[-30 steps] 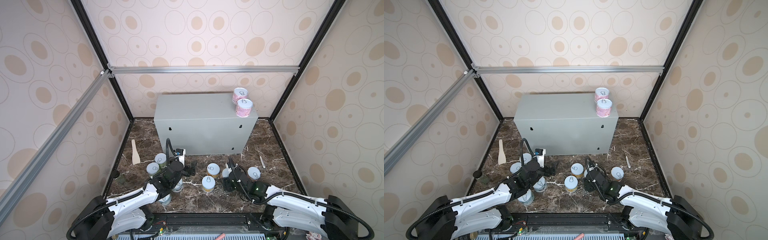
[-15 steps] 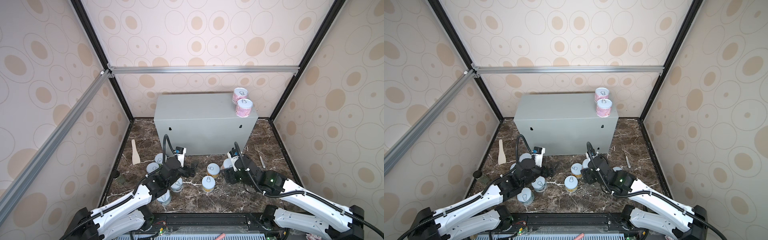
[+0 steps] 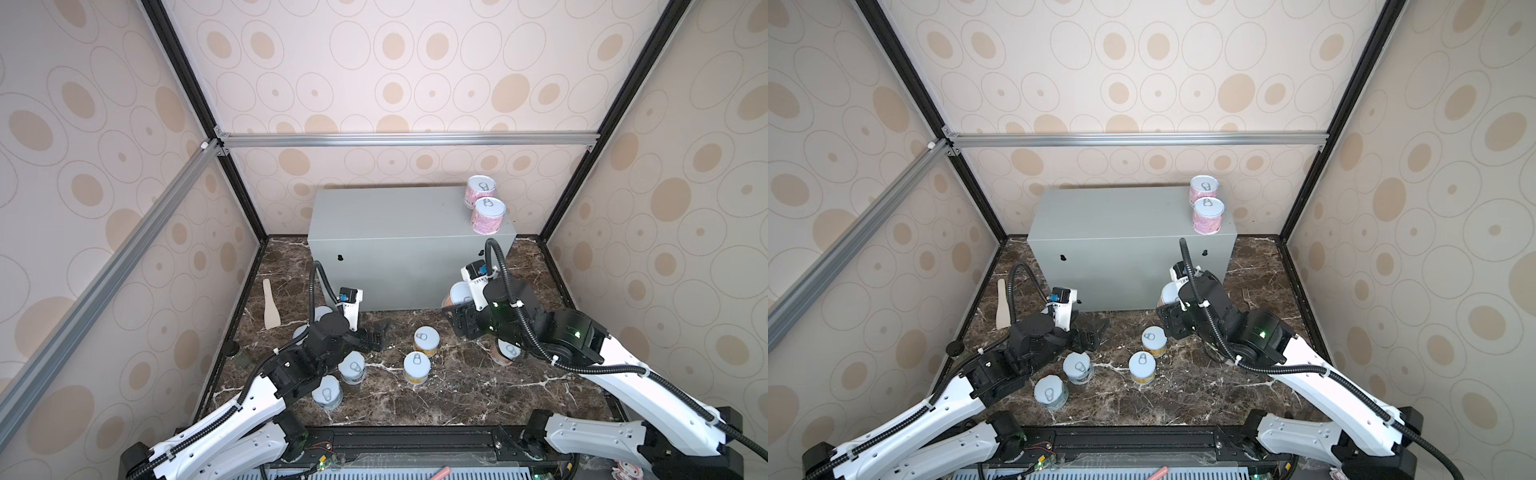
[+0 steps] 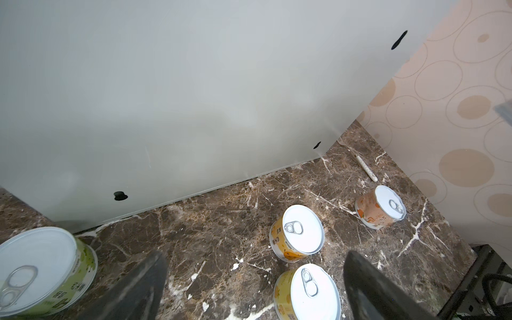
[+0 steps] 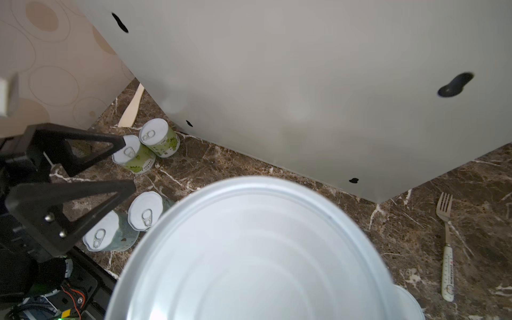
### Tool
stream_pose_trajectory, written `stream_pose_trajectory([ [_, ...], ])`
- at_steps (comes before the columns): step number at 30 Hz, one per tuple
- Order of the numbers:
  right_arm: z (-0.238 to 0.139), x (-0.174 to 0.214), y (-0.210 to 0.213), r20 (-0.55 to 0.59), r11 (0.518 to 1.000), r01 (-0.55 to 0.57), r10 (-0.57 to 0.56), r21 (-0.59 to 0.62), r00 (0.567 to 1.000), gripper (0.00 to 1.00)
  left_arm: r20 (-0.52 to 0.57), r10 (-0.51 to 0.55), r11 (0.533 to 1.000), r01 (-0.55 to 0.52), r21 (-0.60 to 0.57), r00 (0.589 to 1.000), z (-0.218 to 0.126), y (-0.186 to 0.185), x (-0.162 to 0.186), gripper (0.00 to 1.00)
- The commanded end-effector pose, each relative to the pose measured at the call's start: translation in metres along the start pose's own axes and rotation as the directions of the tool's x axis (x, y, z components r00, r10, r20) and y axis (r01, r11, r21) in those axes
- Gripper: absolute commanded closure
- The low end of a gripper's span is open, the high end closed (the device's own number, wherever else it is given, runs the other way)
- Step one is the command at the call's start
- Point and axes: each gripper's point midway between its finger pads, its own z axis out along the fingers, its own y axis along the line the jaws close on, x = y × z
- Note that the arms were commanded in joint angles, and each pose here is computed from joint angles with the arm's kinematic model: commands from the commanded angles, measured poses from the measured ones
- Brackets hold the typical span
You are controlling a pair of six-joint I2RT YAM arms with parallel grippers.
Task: Place and organize the canned foods onto the counter
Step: 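Lift the orange-labelled can with the right gripper over the cabinet top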
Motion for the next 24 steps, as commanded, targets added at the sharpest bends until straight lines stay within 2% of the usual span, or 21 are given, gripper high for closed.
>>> stream_pose_trajectory([
  [1,-0.015,-0.032,0.000,0.050,1.000,-0.009,0.007,0.023,0.999,0.44,0.032,0.010,0.999,-0.009,-0.030,0.999,-0.014,0.003,-0.019,0.01],
  [10,-0.032,-0.092,0.009,0.102,0.998,0.000,-0.007,0.066,0.995,0.43,0.015,0.024,0.999,-0.023,-0.044,1.000,-0.020,0.007,-0.017,0.01],
  [17,-0.035,-0.133,0.018,0.146,0.997,0.024,-0.035,0.079,0.989,0.43,-0.015,0.022,0.999,-0.022,-0.023,1.000,-0.015,0.008,0.002,0.01],
  [24,-0.023,-0.163,0.022,0.144,0.996,0.025,-0.038,0.089,0.989,0.42,-0.004,0.032,0.999,-0.032,-0.002,0.999,-0.013,0.009,0.011,0.01],
])
